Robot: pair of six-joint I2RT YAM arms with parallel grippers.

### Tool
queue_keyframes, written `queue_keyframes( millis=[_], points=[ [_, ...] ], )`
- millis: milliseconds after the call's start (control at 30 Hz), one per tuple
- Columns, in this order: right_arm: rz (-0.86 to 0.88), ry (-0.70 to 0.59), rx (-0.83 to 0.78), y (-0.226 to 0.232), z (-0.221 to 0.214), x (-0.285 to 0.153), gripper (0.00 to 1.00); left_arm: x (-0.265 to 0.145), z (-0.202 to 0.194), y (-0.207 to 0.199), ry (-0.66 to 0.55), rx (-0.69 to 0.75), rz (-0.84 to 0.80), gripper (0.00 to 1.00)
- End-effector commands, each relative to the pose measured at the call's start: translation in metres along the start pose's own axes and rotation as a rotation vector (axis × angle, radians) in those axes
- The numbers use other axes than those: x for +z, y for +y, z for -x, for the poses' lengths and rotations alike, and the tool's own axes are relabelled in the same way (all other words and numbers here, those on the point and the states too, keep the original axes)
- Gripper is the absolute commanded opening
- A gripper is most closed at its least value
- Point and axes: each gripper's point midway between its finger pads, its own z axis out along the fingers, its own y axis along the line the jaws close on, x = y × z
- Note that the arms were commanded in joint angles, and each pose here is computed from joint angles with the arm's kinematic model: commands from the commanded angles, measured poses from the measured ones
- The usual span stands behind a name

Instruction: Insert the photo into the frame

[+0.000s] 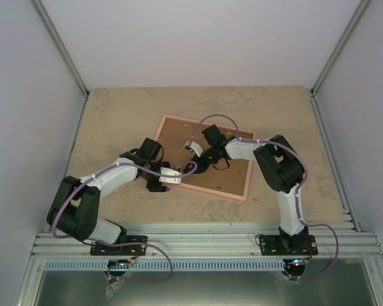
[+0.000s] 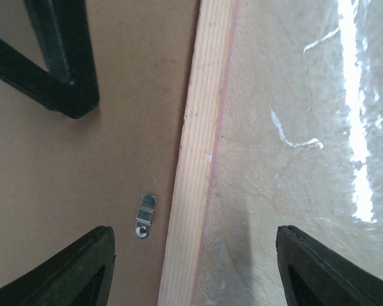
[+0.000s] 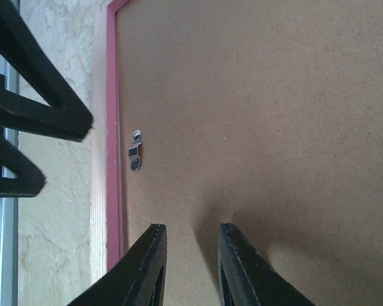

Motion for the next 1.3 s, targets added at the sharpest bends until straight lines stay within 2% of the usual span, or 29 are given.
queue_keyframes(
  millis=[0,200,367,633,867,1000,1133,1167,1200,1267],
  points=[
    [-0.049,0.087,0.106,-0.027,-0.044,0.013,0.25,0.01,-0.002,0.012,0.031,0.141,0.017,0.7],
    [-0.052,0.082,0.103,-0.027,-0.044,0.011,0.25,0.018,-0.004,0.021,0.049,0.143,0.022,0.67],
    [-0.055,0.082,0.11,-0.03,-0.046,0.011,0.24,0.026,-0.012,0.009,0.082,0.196,-0.005,0.64],
    [-0.061,0.082,0.12,-0.035,-0.051,0.01,0.24,0.039,-0.022,-0.001,0.125,0.201,-0.062,0.63],
    [-0.069,0.076,0.137,-0.041,-0.054,0.006,0.23,0.038,-0.031,-0.022,0.165,0.304,-0.098,0.4],
    [-0.069,0.078,0.138,-0.041,-0.056,0.007,0.23,0.034,-0.034,-0.029,0.181,0.31,-0.137,0.2],
    [-0.07,0.076,0.136,-0.042,-0.056,0.006,0.23,0.028,-0.03,-0.03,0.17,0.321,-0.145,0.1],
    [-0.069,0.077,0.134,-0.041,-0.056,0.007,0.22,0.027,-0.027,-0.027,0.164,0.32,-0.133,0.1],
    [-0.069,0.076,0.132,-0.041,-0.056,0.006,0.22,0.025,-0.025,-0.024,0.159,0.313,-0.121,0.15],
    [-0.066,0.073,0.131,-0.04,-0.055,0.006,0.22,0.021,-0.016,-0.014,0.138,0.299,-0.081,0.33]
  ],
)
